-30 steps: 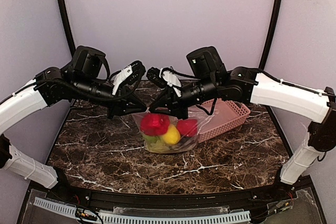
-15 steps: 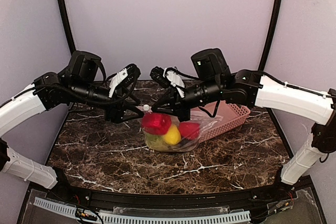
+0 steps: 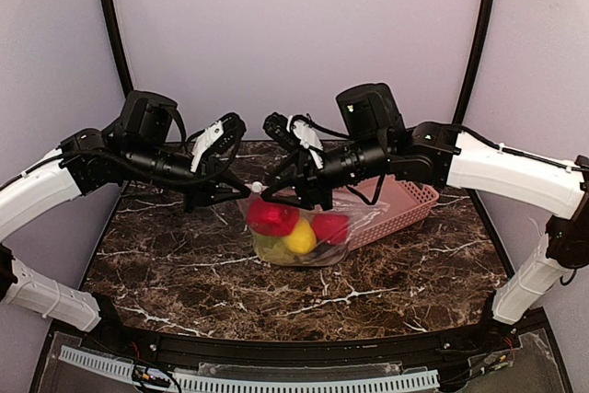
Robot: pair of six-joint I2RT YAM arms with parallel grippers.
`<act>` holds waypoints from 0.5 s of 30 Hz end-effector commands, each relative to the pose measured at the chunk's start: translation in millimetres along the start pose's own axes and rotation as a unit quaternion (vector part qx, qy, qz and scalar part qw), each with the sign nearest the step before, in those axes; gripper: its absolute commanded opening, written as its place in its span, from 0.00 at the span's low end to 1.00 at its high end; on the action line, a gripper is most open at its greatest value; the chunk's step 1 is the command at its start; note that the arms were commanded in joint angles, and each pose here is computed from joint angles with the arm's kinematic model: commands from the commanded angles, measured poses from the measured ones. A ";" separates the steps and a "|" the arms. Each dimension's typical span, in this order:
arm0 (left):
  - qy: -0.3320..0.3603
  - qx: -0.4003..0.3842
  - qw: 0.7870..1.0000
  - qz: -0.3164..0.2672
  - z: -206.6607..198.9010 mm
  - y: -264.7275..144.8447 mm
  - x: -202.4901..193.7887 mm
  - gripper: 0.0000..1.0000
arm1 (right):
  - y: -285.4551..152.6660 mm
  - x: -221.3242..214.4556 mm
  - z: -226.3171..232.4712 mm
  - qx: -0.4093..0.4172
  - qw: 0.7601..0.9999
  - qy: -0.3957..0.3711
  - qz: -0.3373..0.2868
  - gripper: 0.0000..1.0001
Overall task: Place the food in the zip-top bag and seal the zipper
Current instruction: Pass from the right arm to the left
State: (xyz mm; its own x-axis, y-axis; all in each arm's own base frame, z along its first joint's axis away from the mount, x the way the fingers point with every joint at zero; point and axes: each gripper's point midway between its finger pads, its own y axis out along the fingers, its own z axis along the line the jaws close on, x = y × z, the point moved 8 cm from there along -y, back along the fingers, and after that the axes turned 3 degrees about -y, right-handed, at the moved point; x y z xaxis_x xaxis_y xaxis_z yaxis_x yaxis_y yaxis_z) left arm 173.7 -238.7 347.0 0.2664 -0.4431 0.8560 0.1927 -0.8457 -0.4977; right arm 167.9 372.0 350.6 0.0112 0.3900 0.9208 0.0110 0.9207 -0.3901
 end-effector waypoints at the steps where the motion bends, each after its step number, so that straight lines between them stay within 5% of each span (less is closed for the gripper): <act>1: 0.011 -0.011 1.000 -0.017 -2.6 -3.1 2.2 0.01 | -4.1 19.9 1.6 0.011 0.999 -0.013 -0.039 0.37; 15: 0.011 -0.010 1.000 -0.017 -3.5 -5.4 2.3 0.01 | 16.6 18.2 -8.9 0.013 1.000 -0.003 -0.026 0.37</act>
State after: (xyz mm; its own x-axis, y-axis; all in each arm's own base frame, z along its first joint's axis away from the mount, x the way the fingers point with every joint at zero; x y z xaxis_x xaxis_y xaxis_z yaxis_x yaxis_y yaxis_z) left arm 173.1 -238.9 347.3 0.2661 -0.4418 0.8567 0.1856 -0.8487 -0.4953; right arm 174.7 387.9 352.9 0.0123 0.3693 0.9292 -0.0098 0.9293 -0.3692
